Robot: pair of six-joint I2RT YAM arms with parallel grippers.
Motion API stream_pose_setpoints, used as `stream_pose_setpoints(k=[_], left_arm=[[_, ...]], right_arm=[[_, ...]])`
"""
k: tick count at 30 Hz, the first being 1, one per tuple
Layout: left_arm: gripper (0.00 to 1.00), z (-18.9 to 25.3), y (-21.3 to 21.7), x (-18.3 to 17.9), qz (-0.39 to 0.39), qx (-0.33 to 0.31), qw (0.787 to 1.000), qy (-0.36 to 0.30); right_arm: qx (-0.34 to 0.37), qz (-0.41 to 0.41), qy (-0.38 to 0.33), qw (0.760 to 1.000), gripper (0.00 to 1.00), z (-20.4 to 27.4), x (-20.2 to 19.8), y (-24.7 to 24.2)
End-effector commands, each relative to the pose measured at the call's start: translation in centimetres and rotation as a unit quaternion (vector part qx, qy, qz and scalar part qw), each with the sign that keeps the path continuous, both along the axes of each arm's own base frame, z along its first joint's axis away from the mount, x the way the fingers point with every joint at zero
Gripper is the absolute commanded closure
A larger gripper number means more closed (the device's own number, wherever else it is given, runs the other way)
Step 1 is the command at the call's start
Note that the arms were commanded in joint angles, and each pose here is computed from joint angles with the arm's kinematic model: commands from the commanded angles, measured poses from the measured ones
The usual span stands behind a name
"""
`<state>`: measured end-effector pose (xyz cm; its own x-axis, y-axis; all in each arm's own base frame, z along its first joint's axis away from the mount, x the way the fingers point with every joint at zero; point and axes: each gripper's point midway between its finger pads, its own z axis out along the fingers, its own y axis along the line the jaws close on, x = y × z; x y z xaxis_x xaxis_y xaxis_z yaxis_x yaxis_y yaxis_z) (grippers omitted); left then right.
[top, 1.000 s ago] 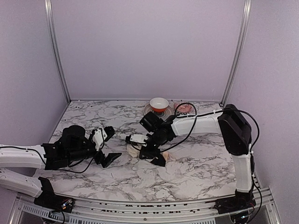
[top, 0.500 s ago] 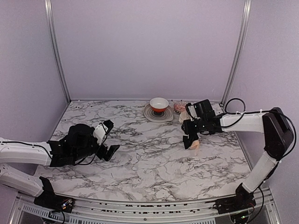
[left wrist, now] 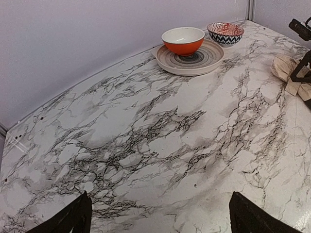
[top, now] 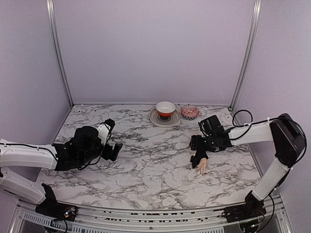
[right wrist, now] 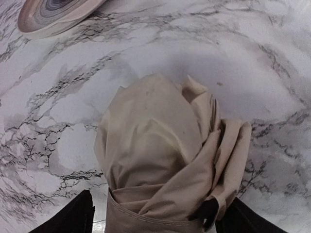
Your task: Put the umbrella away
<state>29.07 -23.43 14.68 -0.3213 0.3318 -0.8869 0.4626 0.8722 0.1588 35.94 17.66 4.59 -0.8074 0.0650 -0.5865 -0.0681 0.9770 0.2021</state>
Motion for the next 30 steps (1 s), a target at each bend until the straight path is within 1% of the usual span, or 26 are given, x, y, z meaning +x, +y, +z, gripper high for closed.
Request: stream_pose_setpoints(k=[1, 2, 5, 9, 11, 14, 18, 20, 22, 23, 24, 25, 27, 30], left_arm=[[0.01, 1.3, 0.0, 0.6, 0.009, -0.01, 1.0, -0.014], [0.01, 1.3, 0.1, 0.5, 0.009, -0.01, 1.0, -0.014], [0.01, 1.4, 0.6, 0.5, 0.016, -0.01, 1.0, -0.017], [0.01, 1.6, 2.2, 1.2, 0.049, -0.02, 0.998, -0.02], [0.01, 1.7, 3.5, 2.0, 0.076, -0.025, 0.997, -0.021], [0.01, 1.7, 6.4, 3.5, 0.126, -0.028, 0.991, -0.023], [0.01, 1.8, 13.1, 5.5, 0.241, -0.039, 0.969, -0.035], [0.01, 2.0, 16.8, 6.0, 0.296, -0.059, 0.952, -0.046], [0.01, 2.1, 19.2, 5.9, 0.33, -0.076, 0.939, -0.061], [0.01, 1.8, 20.3, 5.6, 0.346, -0.078, 0.933, -0.069], [0.01, 1.9, 21.4, 5.4, 0.366, -0.076, 0.924, -0.081], [0.01, 2.0, 22.2, 5.2, 0.378, -0.071, 0.918, -0.093], [0.01, 2.2, 23.2, 5.1, 0.395, -0.066, 0.91, -0.11], [0.01, 2.5, 23.8, 5.0, 0.403, -0.059, 0.905, -0.125]], right_arm=[[0.002, 0.014, -0.045, 0.999, 0.02, 3.7, 2.3, 1.2], [-0.002, 0.021, -0.054, 0.998, 0.01, 4.5, 2.5, 1.2], [-0.028, 0.032, -0.092, 0.995, 0.0, 7.9, 3.2, 0.7], [-0.051, 0.041, -0.178, 0.982, 0.0, 13.8, 4.0, -1.3], [-0.042, 0.018, -0.226, 0.973, 0.0, 16.7, 4.1, -3.4], [-0.033, -0.044, -0.283, 0.958, 0.0, 18.8, 3.7, -8.3], [-0.037, -0.143, -0.333, 0.931, 0.0, 19.2, 2.2, -14.7], [-0.047, -0.182, -0.34, 0.922, 0.0, 17.6, 1.0, -17.0], [-0.059, -0.212, -0.353, 0.909, 0.0, 16.8, 0.2, -18.4], [-0.065, -0.238, -0.359, 0.9, 0.0, 16.3, -0.2, -19.3], [-0.053, -0.283, -0.366, 0.885, 0.0, 15.8, -0.6, -20.5], [-0.052, -0.312, -0.368, 0.874, 0.0, 15.2, -1.0, -21.4], [-0.058, -0.327, -0.361, 0.871, 0.0, 14.3, -1.2, -21.8], [-0.065, -0.342, -0.348, 0.871, 0.0, 13.2, -1.1, -22.3]])
